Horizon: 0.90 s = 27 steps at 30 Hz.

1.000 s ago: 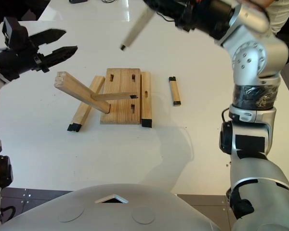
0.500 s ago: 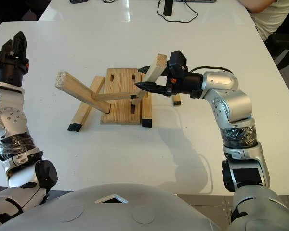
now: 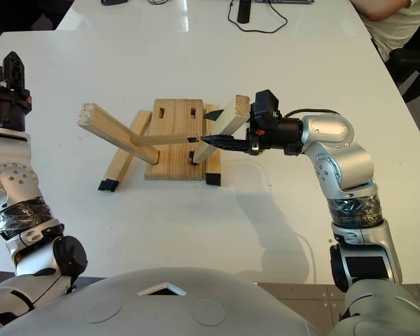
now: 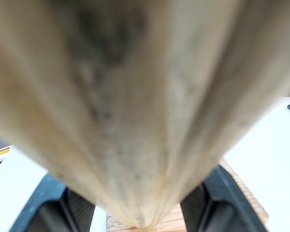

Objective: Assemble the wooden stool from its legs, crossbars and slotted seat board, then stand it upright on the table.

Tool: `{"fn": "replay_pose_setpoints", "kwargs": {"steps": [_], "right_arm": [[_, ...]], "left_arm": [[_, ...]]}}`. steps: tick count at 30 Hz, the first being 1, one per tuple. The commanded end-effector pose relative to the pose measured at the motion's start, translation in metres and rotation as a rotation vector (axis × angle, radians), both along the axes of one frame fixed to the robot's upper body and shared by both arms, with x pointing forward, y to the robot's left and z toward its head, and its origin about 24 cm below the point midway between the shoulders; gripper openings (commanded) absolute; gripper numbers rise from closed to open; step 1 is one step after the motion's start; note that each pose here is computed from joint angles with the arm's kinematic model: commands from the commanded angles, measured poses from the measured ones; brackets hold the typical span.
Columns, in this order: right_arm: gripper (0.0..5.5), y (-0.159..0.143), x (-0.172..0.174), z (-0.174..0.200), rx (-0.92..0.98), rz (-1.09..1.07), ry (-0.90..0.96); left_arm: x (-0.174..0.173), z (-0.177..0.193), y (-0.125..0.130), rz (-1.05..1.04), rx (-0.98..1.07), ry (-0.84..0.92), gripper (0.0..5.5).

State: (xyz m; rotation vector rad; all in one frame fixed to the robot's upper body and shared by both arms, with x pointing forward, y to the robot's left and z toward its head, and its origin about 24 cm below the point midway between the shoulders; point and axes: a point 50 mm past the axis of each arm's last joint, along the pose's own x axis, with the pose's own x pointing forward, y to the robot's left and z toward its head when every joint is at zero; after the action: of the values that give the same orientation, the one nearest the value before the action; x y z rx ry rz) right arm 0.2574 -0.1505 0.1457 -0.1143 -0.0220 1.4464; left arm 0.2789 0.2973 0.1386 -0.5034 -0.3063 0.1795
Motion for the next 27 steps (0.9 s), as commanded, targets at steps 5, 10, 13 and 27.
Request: {"fn": "replay_pose_setpoints", "kwargs": {"steps": [5,10,13,27], "right_arm": [[2.03,0.0,0.012,-0.001,-0.011,-0.019,0.033],[2.03,0.002,0.013,-0.002,0.001,-0.026,0.036],[2.03,0.003,0.014,0.0,0.017,-0.029,0.031],[2.03,-0.001,0.024,-0.016,-0.133,-0.089,0.033]], "left_arm": [[0.003,-0.003,-0.009,-0.039,-0.031,0.002,3.04],[0.002,-0.007,-0.012,-0.043,-0.044,0.008,3.04],[0.002,-0.008,-0.014,-0.046,-0.051,0.008,3.04],[0.001,-0.008,-0.034,-0.157,-0.032,-0.008,3.04]]}}
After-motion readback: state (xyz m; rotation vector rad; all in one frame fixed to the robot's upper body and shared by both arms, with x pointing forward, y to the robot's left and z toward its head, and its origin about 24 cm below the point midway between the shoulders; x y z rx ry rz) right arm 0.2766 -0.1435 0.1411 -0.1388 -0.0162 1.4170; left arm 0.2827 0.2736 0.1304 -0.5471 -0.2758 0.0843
